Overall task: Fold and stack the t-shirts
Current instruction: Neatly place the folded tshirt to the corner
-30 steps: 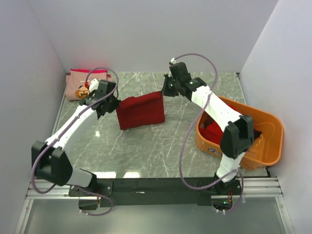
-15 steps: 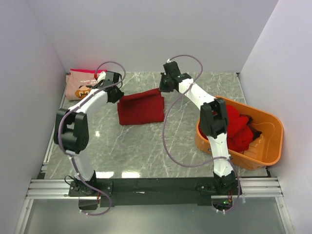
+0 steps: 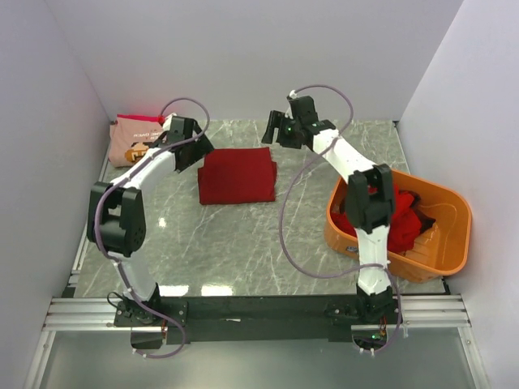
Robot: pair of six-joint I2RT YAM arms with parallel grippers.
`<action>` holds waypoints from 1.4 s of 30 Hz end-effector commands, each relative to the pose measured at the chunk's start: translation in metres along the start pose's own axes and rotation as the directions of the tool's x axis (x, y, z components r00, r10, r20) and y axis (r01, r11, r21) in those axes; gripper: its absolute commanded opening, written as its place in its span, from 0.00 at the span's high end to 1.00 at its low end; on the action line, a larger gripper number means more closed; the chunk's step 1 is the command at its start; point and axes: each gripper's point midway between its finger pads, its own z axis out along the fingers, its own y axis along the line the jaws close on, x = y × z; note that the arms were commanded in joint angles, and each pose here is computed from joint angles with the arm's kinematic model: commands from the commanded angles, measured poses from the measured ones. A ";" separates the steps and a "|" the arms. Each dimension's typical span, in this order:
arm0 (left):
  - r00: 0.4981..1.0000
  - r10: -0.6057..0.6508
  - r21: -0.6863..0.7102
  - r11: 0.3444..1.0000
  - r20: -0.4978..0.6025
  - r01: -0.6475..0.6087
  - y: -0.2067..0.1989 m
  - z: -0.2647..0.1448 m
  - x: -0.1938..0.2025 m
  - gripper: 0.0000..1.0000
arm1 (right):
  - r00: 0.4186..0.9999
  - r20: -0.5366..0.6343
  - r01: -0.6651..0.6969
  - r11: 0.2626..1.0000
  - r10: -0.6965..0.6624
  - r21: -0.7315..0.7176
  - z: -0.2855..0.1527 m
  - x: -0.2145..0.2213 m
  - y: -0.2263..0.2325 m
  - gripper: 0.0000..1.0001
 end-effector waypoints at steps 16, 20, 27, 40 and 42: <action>0.968 0.117 -0.038 0.991 -0.222 -0.128 0.032 0.049 0.073 0.02 | 0.990 0.068 0.126 0.988 -0.120 -0.090 -0.172 0.096 0.032 0.13; 0.966 0.109 -0.054 0.991 -0.234 -0.125 0.037 0.057 0.084 0.14 | 0.988 0.091 0.131 0.990 -0.126 -0.055 -0.189 0.101 0.022 0.13; 0.937 0.210 -0.129 0.959 -0.280 -0.254 0.039 0.064 0.113 0.23 | 0.987 0.113 0.102 0.985 -0.118 0.137 -0.207 0.103 -0.016 0.12; 0.922 0.344 -0.238 0.894 -0.177 -0.380 0.028 0.059 0.073 0.99 | 0.988 0.098 0.103 0.985 -0.117 0.136 -0.209 0.133 -0.031 0.12; 0.913 0.395 -0.297 0.864 -0.100 -0.406 0.026 0.052 0.042 0.99 | 0.990 0.079 0.104 0.982 -0.118 0.154 -0.207 0.141 -0.038 0.12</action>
